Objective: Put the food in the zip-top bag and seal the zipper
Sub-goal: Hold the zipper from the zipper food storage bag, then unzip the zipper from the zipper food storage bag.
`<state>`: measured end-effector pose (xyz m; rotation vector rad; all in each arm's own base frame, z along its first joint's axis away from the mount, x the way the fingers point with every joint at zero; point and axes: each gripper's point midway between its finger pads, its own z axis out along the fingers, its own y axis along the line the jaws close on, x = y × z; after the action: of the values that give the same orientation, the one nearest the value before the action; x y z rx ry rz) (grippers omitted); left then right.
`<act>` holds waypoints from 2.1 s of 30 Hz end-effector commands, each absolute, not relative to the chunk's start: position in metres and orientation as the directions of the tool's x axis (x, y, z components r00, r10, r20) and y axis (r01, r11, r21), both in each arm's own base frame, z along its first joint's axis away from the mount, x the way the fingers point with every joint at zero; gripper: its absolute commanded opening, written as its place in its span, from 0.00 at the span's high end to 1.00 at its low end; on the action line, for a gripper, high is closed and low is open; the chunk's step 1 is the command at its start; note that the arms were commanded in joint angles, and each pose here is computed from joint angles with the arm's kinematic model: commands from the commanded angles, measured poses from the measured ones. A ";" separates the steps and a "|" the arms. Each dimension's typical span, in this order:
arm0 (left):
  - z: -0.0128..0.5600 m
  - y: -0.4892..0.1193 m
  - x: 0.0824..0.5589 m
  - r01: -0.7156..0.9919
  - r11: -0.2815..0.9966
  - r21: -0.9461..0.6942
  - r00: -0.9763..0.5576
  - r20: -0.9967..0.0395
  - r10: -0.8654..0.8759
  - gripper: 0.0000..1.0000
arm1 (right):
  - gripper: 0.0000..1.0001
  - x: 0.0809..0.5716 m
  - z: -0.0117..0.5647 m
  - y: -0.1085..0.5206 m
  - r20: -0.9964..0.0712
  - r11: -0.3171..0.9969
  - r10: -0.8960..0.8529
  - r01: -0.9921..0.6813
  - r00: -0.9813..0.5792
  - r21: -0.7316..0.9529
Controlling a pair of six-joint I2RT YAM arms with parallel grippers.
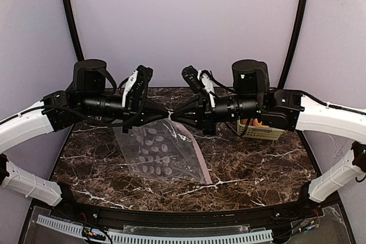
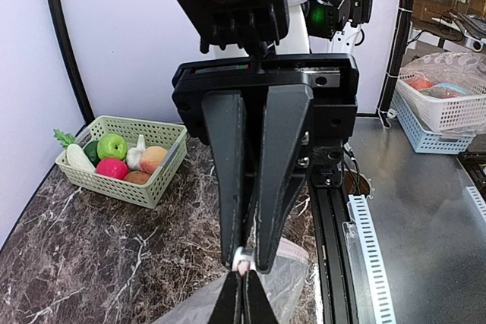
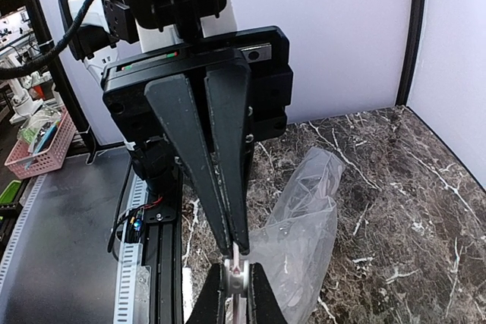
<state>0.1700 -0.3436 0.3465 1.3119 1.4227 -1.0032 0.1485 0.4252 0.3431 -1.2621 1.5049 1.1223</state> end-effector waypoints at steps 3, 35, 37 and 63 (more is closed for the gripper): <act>0.352 -0.337 0.184 0.981 0.191 0.045 0.001 -0.974 0.225 0.99 | 1.00 0.146 0.343 0.427 -0.969 0.080 -0.214 -0.991 -0.124 0.109; 0.358 -0.312 0.221 0.901 0.425 0.085 -0.003 -0.979 0.202 0.99 | 1.00 0.152 0.329 0.427 -0.961 0.118 -0.234 -0.986 -0.145 0.121; 0.359 -0.309 0.223 0.893 0.441 0.085 -0.004 -0.981 0.196 0.99 | 1.00 0.152 0.328 0.427 -0.961 0.119 -0.234 -0.985 -0.146 0.121; 0.380 -0.275 0.244 0.818 0.567 0.096 0.023 -0.991 0.134 0.99 | 1.00 0.159 0.316 0.425 -0.951 0.154 -0.252 -0.978 -0.179 0.143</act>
<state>0.2256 -0.2967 0.3638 0.9751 1.4938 -0.7409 0.1659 0.4258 0.3311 -1.1839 1.5483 1.0614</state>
